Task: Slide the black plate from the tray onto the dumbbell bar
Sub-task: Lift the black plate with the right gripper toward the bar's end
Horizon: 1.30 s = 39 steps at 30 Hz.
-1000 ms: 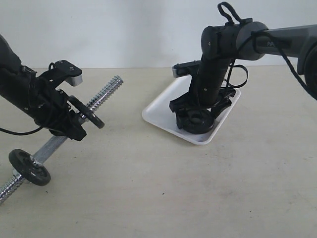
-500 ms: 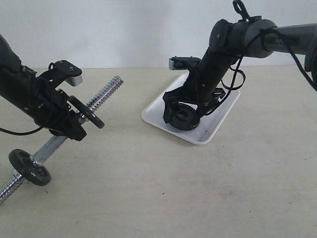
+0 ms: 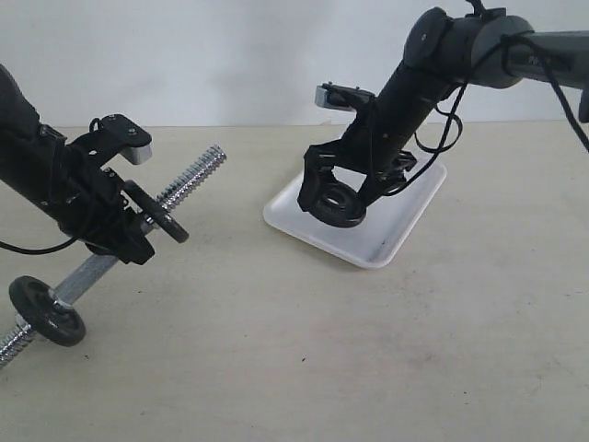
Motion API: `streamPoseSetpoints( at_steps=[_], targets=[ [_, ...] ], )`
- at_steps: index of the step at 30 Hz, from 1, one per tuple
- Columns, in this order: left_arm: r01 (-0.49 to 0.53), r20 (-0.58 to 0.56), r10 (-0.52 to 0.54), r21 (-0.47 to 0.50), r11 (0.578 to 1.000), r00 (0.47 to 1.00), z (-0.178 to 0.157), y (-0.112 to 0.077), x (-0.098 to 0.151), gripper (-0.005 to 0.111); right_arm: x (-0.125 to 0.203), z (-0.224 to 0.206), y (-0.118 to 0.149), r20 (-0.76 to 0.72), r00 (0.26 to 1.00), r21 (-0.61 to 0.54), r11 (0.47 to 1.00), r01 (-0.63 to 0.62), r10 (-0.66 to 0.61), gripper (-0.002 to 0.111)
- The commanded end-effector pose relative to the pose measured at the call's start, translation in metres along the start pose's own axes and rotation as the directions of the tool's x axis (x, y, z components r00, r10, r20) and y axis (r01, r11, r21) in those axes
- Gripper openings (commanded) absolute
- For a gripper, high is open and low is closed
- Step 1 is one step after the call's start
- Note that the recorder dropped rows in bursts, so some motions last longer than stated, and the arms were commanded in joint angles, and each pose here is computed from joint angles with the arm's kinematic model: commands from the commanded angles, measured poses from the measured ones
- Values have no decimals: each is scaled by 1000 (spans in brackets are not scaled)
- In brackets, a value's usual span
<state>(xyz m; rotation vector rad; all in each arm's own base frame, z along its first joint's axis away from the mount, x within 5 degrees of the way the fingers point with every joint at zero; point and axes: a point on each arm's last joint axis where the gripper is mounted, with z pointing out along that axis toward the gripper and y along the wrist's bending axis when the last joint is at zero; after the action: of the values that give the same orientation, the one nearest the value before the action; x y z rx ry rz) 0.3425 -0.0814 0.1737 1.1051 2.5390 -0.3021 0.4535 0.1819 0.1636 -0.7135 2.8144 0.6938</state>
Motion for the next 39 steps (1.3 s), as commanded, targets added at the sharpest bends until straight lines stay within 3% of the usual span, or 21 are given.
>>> streamPoseSetpoints(
  at_steps=[1, 4, 10, 17, 25, 39],
  targets=[
    [6, 101, -1, -50, 999, 995, -25, -1, -16, 4, -6, -25, 13, 25, 999, -41, 998, 36, -35, 0],
    [-4, 95, 9, -59, 998, 995, -25, -1, -15, 4, -8, -30, 18, 44, 997, -116, 991, 63, -58, 0],
    [-32, 78, 38, -81, 996, 996, -25, 1, -14, 4, -17, -50, 11, 201, 979, -327, 944, 49, 19, 0],
    [-36, 83, 44, -98, 995, 996, -26, 3, -15, 4, -17, -61, -6, 235, 968, -356, 934, 8, 82, 0],
    [-43, 103, 59, -146, 988, 993, -26, 7, -17, 4, -25, -68, 5, 299, 944, -480, 877, 21, 141, 0],
    [-54, 157, 93, -239, 970, 983, -28, 15, -23, 4, -29, -60, 29, 260, 950, -537, 843, -8, 175, 0]
  ],
)
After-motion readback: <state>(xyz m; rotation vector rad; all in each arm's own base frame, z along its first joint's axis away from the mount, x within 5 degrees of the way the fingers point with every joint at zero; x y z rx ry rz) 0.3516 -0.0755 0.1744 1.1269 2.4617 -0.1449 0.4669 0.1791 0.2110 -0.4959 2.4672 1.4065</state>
